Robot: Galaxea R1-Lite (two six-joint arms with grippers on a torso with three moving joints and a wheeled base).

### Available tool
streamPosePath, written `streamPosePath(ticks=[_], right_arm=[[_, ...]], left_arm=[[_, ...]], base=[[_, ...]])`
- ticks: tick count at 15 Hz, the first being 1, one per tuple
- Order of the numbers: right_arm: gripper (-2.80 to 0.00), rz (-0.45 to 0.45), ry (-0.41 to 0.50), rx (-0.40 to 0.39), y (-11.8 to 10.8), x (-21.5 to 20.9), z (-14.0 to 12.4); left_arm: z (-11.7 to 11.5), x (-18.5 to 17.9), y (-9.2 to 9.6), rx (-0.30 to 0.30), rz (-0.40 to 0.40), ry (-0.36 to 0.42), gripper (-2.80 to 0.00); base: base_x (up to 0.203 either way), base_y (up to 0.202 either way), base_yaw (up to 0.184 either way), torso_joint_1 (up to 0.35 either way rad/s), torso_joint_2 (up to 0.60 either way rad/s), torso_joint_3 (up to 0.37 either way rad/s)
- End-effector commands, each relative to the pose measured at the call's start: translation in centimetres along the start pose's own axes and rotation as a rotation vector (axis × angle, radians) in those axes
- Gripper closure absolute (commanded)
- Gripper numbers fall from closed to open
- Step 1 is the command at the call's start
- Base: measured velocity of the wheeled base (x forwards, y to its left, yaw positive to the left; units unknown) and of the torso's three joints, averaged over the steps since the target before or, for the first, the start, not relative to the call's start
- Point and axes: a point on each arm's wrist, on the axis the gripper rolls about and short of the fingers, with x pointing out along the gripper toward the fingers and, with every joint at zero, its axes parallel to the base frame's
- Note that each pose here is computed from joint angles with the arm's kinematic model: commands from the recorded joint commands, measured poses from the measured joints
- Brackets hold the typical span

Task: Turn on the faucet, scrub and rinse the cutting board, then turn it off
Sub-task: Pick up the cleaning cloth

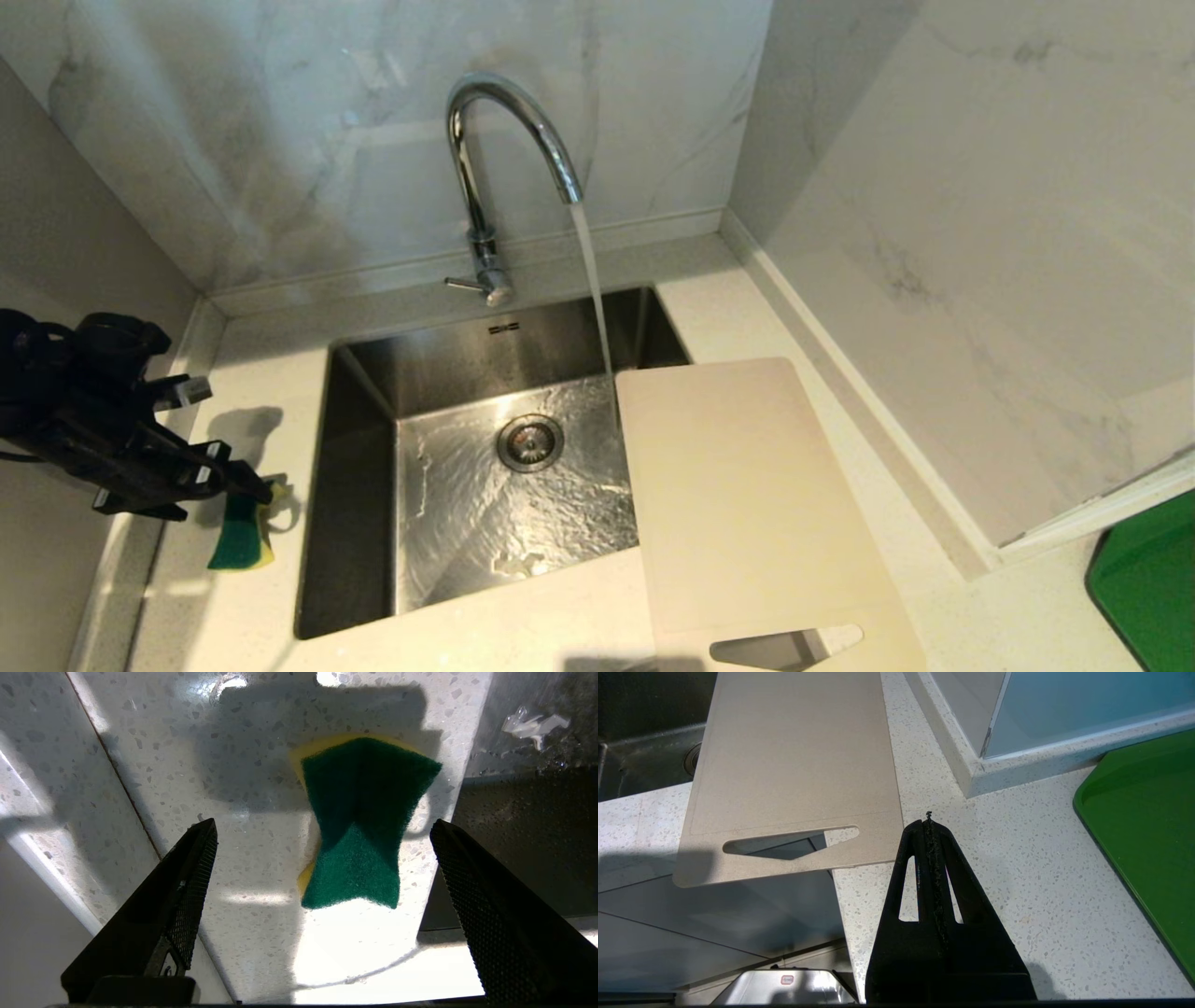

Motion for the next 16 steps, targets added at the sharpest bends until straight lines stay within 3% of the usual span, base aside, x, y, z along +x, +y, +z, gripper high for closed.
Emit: streamPosePath(ticks=[1,7,11,12,16], right_arm=[[0.00,0.000,0.000,0.000,0.0,0.0,0.0],[0.00,0.000,0.000,0.000,0.0,0.0,0.0],[0.00,0.000,0.000,0.000,0.0,0.0,0.0],[0.00,0.000,0.000,0.000,0.0,0.0,0.0],[0.00,0.000,0.000,0.000,0.0,0.0,0.0]], left_arm=[[0.0,0.8,0.1,-0.003,0.002,0.025,-2.80],[0.2,2.1,0.3,-0.012,-0.030,0.056,-2.80],[0.1,3.2,0.5,-0.014,-0.010,0.073,-2.80],[-0.1,3.3,0.8,-0.021,-0.007,0.073,0.00],[0.0,2.1,0.8,-0.023,-0.024,0.034,0.00]], base=[[0.000,0.000,0.000,0.000,0.00,0.000],[0.000,0.000,0.000,0.000,0.00,0.000],[0.000,0.000,0.000,0.000,0.00,0.000],[0.000,0.000,0.000,0.000,0.00,0.000],[0.000,0.000,0.000,0.000,0.00,0.000]])
